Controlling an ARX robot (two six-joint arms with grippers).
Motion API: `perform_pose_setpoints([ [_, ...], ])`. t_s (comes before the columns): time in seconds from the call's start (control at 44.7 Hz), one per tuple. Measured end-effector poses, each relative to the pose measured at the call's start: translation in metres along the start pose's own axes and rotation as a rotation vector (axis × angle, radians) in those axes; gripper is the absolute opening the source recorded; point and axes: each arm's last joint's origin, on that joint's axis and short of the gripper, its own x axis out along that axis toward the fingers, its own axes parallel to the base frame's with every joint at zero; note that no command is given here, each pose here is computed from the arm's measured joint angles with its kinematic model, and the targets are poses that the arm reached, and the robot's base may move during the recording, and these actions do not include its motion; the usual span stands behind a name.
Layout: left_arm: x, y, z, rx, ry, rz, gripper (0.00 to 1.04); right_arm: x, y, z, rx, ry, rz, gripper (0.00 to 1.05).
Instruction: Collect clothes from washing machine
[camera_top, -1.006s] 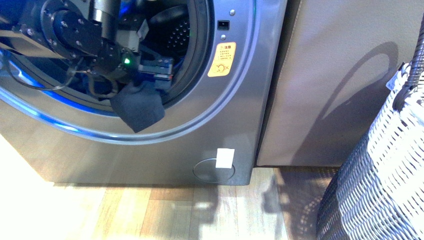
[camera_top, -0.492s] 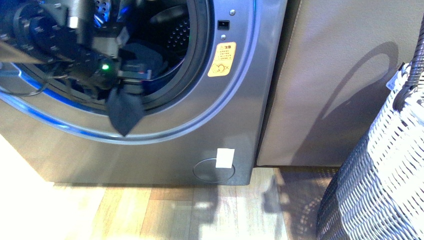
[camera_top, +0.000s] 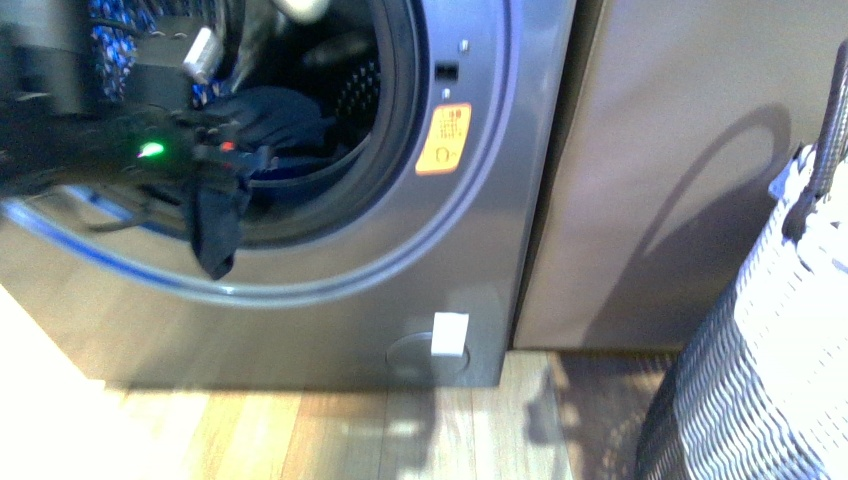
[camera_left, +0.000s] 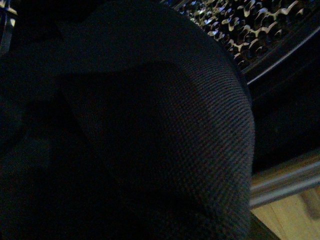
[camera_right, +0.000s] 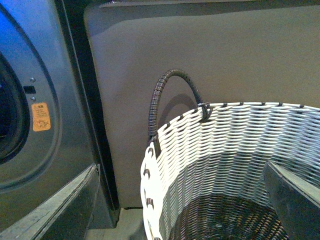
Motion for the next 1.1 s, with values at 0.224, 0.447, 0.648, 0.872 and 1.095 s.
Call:
perform_pose_setpoints([
  [0.224,-0.049,0.002,-0.003,0.008,-0.062,-0.027,0.11,0.000,0.000,0.000,0.000,0.000,0.000,0.97],
  [0.447,-0.100,0.003,0.004,0.026,-0.143,-0.059,0.11,0.000,0.000,0.000,0.000,0.000,0.000,0.97],
  [0.648,-0.145,0.002,0.026,0.075,-0.227,-0.083,0.11,0.000,0.000,0.000,0.000,0.000,0.000,0.97],
  [0.872,-0.189,-0.004,0.058,0.130,-0.309,-0.124,0.11,0.000,0.000,0.000,0.000,0.000,0.000,0.97],
  [1.095,-0.222,-0.017,0.106,0.170,-0.395,-0.213,0.11,0.000,0.000,0.000,0.000,0.000,0.000,0.97],
])
